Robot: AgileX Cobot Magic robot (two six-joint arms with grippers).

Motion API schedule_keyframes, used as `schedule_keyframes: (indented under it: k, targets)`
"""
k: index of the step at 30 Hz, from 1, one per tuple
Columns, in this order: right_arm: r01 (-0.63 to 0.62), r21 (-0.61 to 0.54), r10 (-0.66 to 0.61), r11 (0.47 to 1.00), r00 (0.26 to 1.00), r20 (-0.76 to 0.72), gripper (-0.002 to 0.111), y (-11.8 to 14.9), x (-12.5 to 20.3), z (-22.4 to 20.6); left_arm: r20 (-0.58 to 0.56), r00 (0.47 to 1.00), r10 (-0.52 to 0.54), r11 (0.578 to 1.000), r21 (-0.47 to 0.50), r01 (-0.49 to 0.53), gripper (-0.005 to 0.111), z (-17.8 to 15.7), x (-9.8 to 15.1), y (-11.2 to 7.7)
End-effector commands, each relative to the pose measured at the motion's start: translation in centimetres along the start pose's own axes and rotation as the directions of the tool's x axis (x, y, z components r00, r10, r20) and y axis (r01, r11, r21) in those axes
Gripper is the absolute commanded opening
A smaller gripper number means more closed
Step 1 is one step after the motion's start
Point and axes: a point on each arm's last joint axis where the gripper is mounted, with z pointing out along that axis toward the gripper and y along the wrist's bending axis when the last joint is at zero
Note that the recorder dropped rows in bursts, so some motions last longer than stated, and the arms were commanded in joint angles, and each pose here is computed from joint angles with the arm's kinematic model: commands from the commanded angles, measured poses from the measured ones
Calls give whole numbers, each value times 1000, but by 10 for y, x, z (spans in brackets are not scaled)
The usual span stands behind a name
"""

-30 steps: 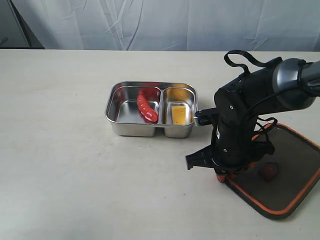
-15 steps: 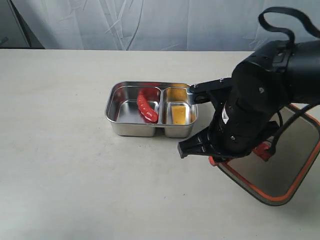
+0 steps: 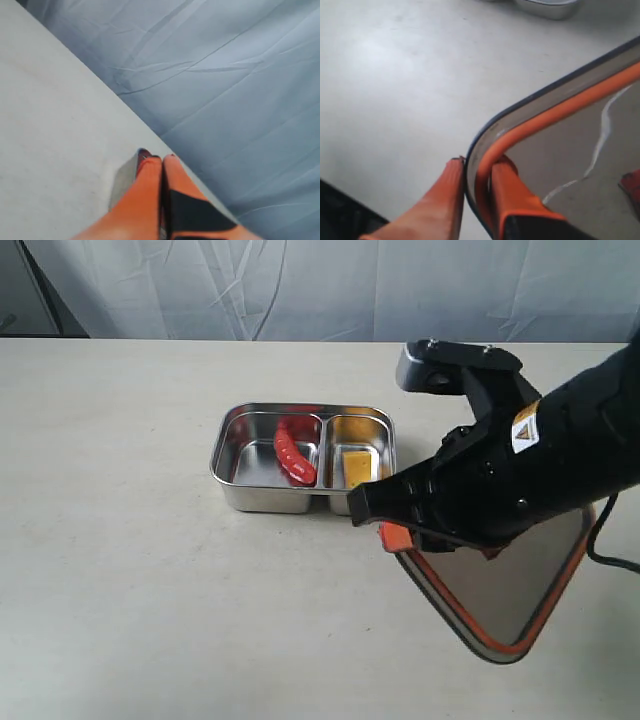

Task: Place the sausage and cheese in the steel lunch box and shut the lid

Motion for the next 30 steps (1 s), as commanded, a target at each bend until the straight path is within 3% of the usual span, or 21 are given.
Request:
schedule_keyframes:
  k: [1, 4, 6, 11, 13, 15, 16, 18, 20, 25, 28, 30]
  targets:
    - [55, -197, -39, 979, 996, 85, -1, 18, 4, -23, -59, 967, -247, 969, 15, 248, 0, 0, 5, -1]
    - [80, -306, -39, 949, 990, 137, -1, 28, 4, -34, -151, 929, -337, 938, 26, 345, 0, -1, 11, -5]
    - [87, -372, -22, 924, 984, 176, -1, 35, 3, -41, -208, 920, -331, 936, 53, 349, 0, -2, 14, -8]
    - [110, -498, 11, 860, 972, 233, -1, 46, -1, -50, -352, 932, -92, 968, 188, 166, 0, -7, 25, -17]
    - [121, -530, 16, 840, 969, 246, -1, 49, -2, -52, -421, 905, -52, 948, 265, 178, 0, -12, 31, -24]
    - [130, -567, 23, 813, 967, 255, -1, 53, -2, -55, -449, 893, -8, 901, 385, 202, 0, -17, 32, -35]
    - [132, -585, 27, 801, 966, 256, -1, 54, -2, -56, -439, 898, 20, 876, 440, 195, 0, -19, 31, -40]
    - [144, -623, 32, 769, 964, 262, -1, 58, -2, -59, -364, 909, 203, 816, 576, 48, 0, -25, 32, -47]
    - [163, -654, 31, 739, 961, 274, -1, 61, -2, -62, -287, 902, 323, 761, 645, -67, 0, -27, 32, -50]
    - [192, -717, 52, 671, 951, 303, -1, 67, -4, -69, -290, 892, 345, 738, 672, -67, 3, -30, 33, -52]
    - [200, -732, 71, 651, 945, 320, -1, 69, -6, -71, -267, 895, 356, 729, 679, -88, 17, -30, 31, -55]
    - [207, -731, 70, 650, 942, 328, -1, 69, -6, -72, -213, 900, 381, 708, 692, -136, 33, -31, 25, -61]
